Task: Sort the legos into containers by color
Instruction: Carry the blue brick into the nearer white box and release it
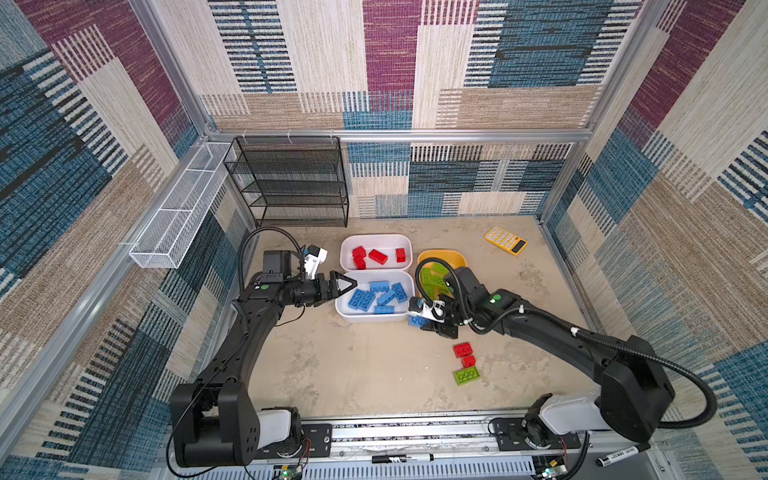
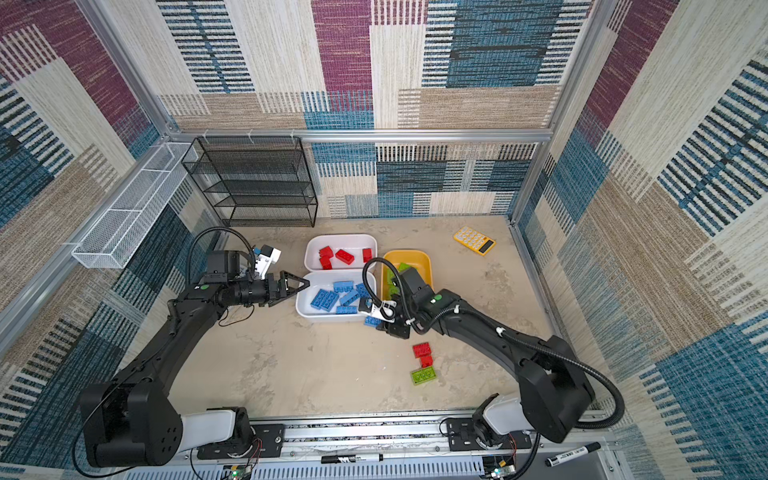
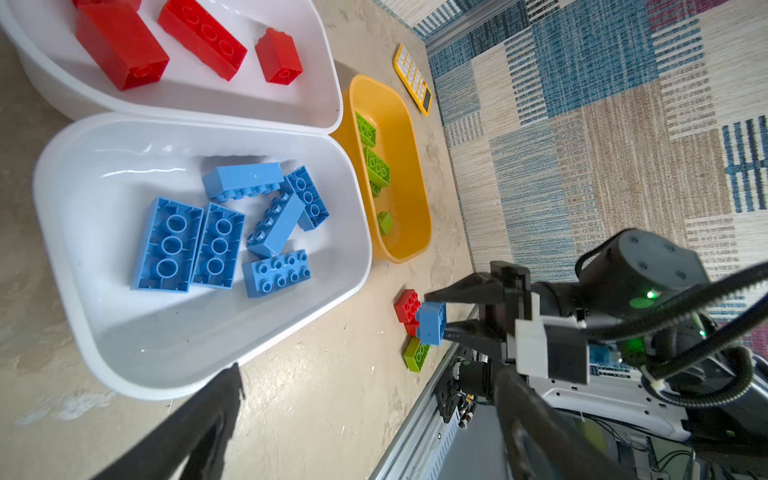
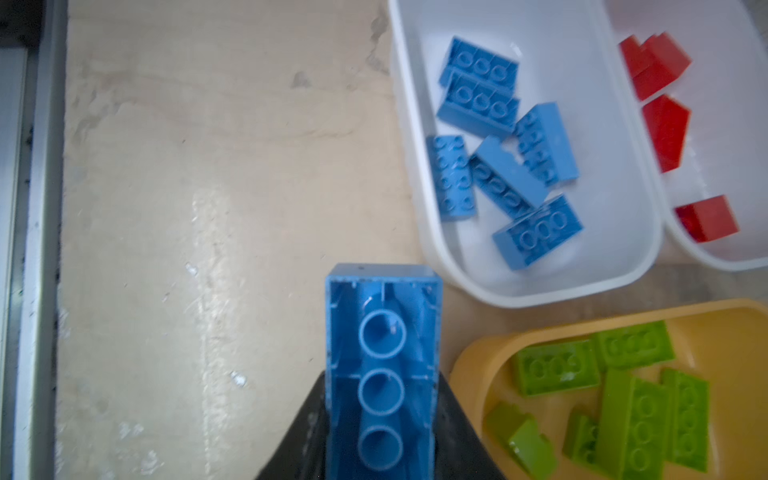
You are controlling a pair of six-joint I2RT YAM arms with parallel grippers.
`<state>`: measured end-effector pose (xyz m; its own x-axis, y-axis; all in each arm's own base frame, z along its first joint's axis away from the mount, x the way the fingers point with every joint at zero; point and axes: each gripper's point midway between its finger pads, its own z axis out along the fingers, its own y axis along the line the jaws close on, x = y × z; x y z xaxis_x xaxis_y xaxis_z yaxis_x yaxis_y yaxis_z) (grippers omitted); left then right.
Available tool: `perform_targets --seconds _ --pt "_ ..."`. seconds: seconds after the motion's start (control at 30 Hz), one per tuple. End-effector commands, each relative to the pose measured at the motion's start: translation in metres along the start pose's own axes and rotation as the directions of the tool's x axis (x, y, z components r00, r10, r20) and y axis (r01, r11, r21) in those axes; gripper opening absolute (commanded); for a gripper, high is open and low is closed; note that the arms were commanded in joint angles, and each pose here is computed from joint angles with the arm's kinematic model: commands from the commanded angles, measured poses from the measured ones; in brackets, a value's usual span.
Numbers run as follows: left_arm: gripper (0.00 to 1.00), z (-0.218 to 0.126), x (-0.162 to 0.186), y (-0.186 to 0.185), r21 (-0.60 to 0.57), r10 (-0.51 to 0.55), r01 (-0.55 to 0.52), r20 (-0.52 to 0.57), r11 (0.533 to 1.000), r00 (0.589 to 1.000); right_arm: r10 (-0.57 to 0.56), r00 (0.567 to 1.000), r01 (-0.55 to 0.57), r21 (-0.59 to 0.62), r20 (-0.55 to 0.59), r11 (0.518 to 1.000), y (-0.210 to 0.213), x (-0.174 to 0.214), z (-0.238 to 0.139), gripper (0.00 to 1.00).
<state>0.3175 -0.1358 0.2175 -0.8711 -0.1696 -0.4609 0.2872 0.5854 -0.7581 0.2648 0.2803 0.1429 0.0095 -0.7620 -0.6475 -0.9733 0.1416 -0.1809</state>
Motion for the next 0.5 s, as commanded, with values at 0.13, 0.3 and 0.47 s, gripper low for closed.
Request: perform_targets --seconds 0.13,0.3,0.47 --pt "0.96 -0.006 -0.006 -0.006 -0.008 0.052 -0.052 0.020 0.999 0.998 -0.019 0.996 0.023 -0.044 0.091 0.999 -0.045 -0.049 0.040 0.31" --pt "0.96 -0.006 -0.003 -0.005 -0.005 0.049 -0.049 0.022 0.999 0.999 -0.047 0.999 0.046 -0.069 -0.019 0.997 -0.057 -0.025 0.075 0.32" --pt "0.96 -0.003 0.000 -0.001 -0.003 0.039 -0.039 0.014 0.999 0.999 -0.029 0.996 0.021 -0.099 -0.079 0.995 -0.056 -0.007 0.096 0.43"
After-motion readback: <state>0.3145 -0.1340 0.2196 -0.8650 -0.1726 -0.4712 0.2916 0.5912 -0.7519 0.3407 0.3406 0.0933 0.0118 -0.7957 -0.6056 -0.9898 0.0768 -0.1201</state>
